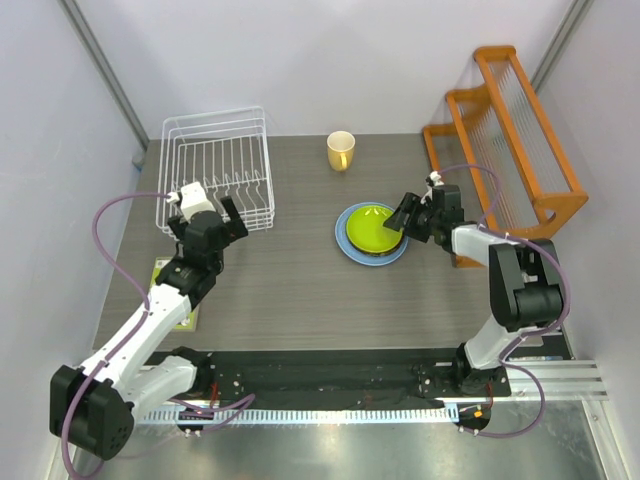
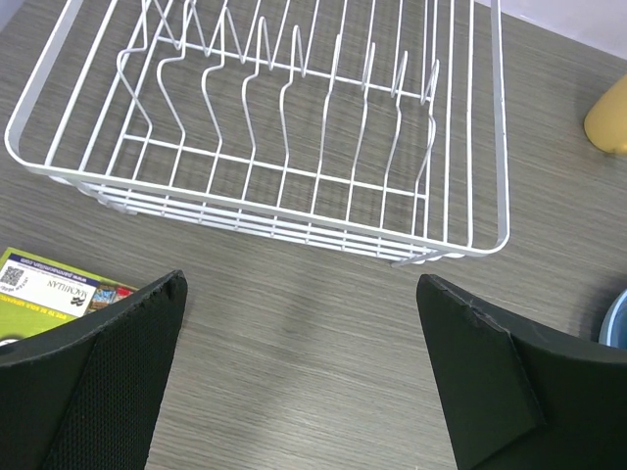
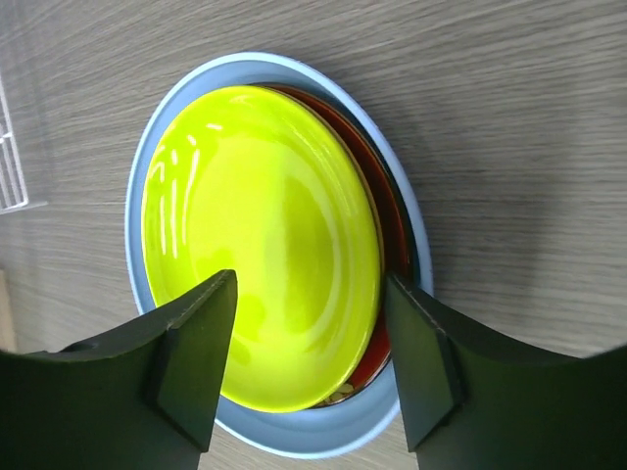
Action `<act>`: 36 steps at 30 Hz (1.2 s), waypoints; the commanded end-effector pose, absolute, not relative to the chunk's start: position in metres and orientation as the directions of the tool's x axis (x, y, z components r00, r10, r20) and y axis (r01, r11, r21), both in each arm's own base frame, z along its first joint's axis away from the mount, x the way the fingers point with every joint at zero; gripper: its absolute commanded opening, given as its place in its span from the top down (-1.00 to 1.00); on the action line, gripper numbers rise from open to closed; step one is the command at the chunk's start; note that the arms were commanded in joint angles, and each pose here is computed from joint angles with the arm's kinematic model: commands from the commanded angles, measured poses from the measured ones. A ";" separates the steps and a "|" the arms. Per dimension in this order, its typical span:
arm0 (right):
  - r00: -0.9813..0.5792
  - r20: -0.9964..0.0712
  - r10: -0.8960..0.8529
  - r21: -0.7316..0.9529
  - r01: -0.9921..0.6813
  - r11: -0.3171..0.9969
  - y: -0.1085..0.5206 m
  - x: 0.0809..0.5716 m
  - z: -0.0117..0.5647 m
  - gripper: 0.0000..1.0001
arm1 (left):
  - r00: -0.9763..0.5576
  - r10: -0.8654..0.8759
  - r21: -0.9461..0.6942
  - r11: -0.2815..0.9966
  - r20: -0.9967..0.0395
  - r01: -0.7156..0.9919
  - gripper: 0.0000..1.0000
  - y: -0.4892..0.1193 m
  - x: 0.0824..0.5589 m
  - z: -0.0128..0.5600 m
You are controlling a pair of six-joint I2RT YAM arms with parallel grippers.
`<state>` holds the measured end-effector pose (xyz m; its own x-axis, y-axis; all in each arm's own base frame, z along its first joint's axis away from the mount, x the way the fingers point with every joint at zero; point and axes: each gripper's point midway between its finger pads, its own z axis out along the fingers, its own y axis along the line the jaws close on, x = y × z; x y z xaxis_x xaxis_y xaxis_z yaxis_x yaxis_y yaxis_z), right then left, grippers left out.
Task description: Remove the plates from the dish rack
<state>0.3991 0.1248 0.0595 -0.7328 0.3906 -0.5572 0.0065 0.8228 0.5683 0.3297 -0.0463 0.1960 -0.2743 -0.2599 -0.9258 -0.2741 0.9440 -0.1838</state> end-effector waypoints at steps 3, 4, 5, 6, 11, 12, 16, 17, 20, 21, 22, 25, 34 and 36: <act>-0.655 -0.681 0.328 0.450 -0.020 0.893 0.103 0.394 0.098 -0.38 | -0.216 -0.274 -0.208 0.936 -0.937 -0.285 -0.99 -0.044 0.336 0.214; -0.645 -0.693 0.322 0.440 -0.025 0.898 0.102 0.392 0.102 -0.39 | -0.214 -0.273 -0.205 0.934 -0.938 -0.292 -0.99 -0.043 0.336 0.215; -0.629 -0.712 0.313 0.419 -0.023 0.908 0.098 0.391 0.107 -0.40 | -0.212 -0.272 -0.205 0.934 -0.939 -0.292 -0.99 -0.043 0.336 0.216; -0.626 -0.724 0.290 0.399 -0.038 0.916 0.098 0.388 0.111 -0.41 | -0.210 -0.273 -0.206 0.934 -0.939 -0.293 -0.99 -0.042 0.336 0.217; -0.540 -0.807 0.240 0.300 -0.026 0.953 0.085 0.379 0.143 -0.42 | -0.202 -0.278 -0.207 0.926 -0.939 -0.316 -0.99 -0.038 0.334 0.219; -0.531 -0.814 0.234 0.281 -0.009 0.960 0.080 0.376 0.143 -0.42 | -0.202 -0.278 -0.204 0.924 -0.939 -0.323 -0.99 -0.037 0.333 0.219; -0.469 -0.854 0.224 0.209 0.083 0.974 0.055 0.369 0.152 -0.43 | -0.196 -0.274 -0.200 0.923 -0.941 -0.329 -0.99 -0.036 0.335 0.222; -0.453 -0.863 0.222 0.195 0.107 0.975 0.049 0.367 0.154 -0.43 | -0.202 -0.260 -0.184 0.926 -0.944 -0.331 -0.99 -0.035 0.335 0.222; -0.418 -0.884 0.212 0.143 0.191 0.971 0.029 0.363 0.150 -0.44 | -0.207 -0.220 -0.140 0.930 -0.953 -0.340 -0.99 -0.031 0.337 0.224; -0.430 -0.882 0.192 0.108 0.212 0.971 0.022 0.357 0.138 -0.45 | -0.201 -0.204 -0.126 0.931 -0.958 -0.343 -0.99 -0.029 0.338 0.226; -0.403 -0.897 0.183 0.104 0.210 0.972 0.021 0.358 0.140 -0.56 | -0.202 -0.189 -0.110 0.932 -0.961 -0.346 -0.99 -0.028 0.340 0.225; -0.349 -0.925 0.152 0.073 0.228 0.971 0.011 0.348 0.135 -0.72 | -0.202 -0.127 -0.044 0.927 -0.971 -0.372 -0.99 -0.020 0.345 0.218; -0.045 -0.995 0.083 0.065 0.321 0.945 -0.023 0.321 0.164 -0.99 | -0.220 -0.147 -0.087 0.962 -0.964 -0.260 -0.99 -0.043 0.352 0.204; -0.062 -0.996 0.061 0.038 0.325 0.945 -0.025 0.317 0.156 -1.00 | -0.214 -0.152 -0.096 0.963 -0.965 -0.250 -0.99 -0.045 0.350 0.206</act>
